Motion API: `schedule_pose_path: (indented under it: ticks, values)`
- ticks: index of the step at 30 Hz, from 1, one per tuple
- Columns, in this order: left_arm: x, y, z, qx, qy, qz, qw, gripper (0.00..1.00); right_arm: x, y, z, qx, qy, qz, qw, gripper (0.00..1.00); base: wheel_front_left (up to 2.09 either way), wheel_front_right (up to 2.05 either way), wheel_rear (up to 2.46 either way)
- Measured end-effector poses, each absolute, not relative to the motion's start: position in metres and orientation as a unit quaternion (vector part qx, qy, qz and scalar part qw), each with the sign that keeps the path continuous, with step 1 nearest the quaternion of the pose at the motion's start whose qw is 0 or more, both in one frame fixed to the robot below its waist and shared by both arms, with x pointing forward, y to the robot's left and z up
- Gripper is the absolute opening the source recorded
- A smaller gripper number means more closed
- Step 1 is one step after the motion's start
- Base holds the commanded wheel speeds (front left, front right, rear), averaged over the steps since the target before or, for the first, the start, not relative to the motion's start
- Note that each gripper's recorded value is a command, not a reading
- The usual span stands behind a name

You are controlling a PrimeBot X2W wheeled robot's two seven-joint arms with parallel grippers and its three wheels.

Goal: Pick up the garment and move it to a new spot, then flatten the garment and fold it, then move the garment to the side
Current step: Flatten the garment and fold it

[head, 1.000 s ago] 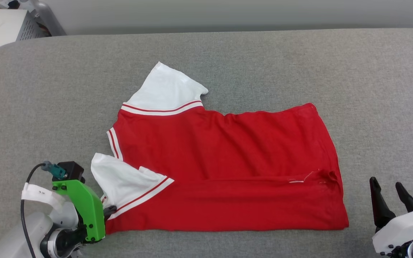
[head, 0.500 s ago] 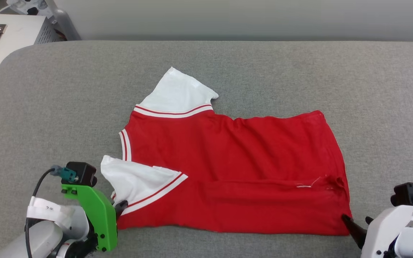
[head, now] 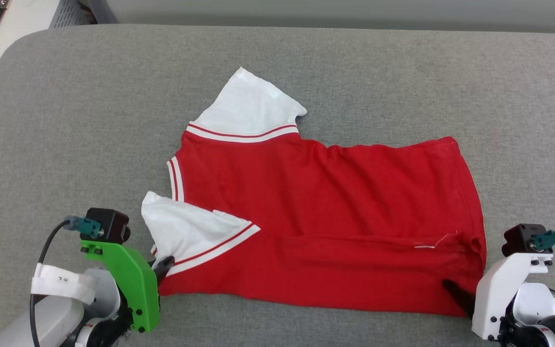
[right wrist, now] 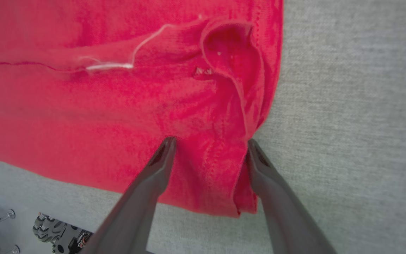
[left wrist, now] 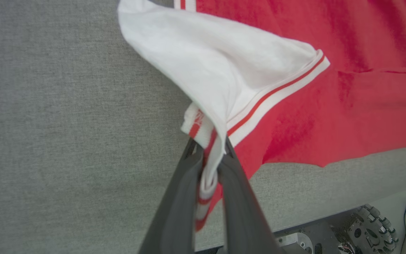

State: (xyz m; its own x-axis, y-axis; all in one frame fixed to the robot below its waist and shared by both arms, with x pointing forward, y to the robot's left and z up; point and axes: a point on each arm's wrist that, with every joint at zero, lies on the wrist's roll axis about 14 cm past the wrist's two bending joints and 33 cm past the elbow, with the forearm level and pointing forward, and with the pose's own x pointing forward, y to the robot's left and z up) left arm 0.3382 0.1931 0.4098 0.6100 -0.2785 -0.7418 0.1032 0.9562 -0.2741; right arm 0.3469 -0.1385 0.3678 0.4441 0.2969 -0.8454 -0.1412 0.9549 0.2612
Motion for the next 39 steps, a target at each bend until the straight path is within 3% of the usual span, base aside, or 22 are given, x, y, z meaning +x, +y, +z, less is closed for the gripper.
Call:
schedule_pose_path:
  ticks: [1,16,29,37,38,39]
  values:
    - [0.338,0.194,0.409,-0.103,0.429,-0.106,0.891,0.0,0.347,-0.138,0.367,0.076,0.513,0.13,0.845,0.0,0.0,0.0,0.0]
    - [0.33,0.196,0.437,-0.092,0.38,-0.098,0.915,0.0,0.358,-0.14,0.399,0.056,0.47,0.144,0.869,0.0,0.0,0.0,0.0]
    - [0.268,0.203,0.435,-0.101,0.399,-0.069,0.909,0.0,0.298,-0.151,0.41,0.08,0.473,0.133,0.867,0.0,0.0,0.0,0.0]
    - [0.259,0.184,0.396,-0.14,0.446,-0.089,0.88,0.0,0.282,-0.152,0.386,0.111,0.483,0.108,0.862,0.0,0.0,0.0,0.0]
    - [0.261,0.184,0.392,-0.142,0.447,-0.089,0.879,0.0,0.281,-0.153,0.384,0.112,0.484,0.105,0.861,0.05,0.0,0.0,0.0]
    - [0.264,0.183,0.39,-0.145,0.445,-0.088,0.879,0.18,0.281,-0.153,0.382,0.116,0.482,0.103,0.863,0.48,0.0,0.0,0.0]
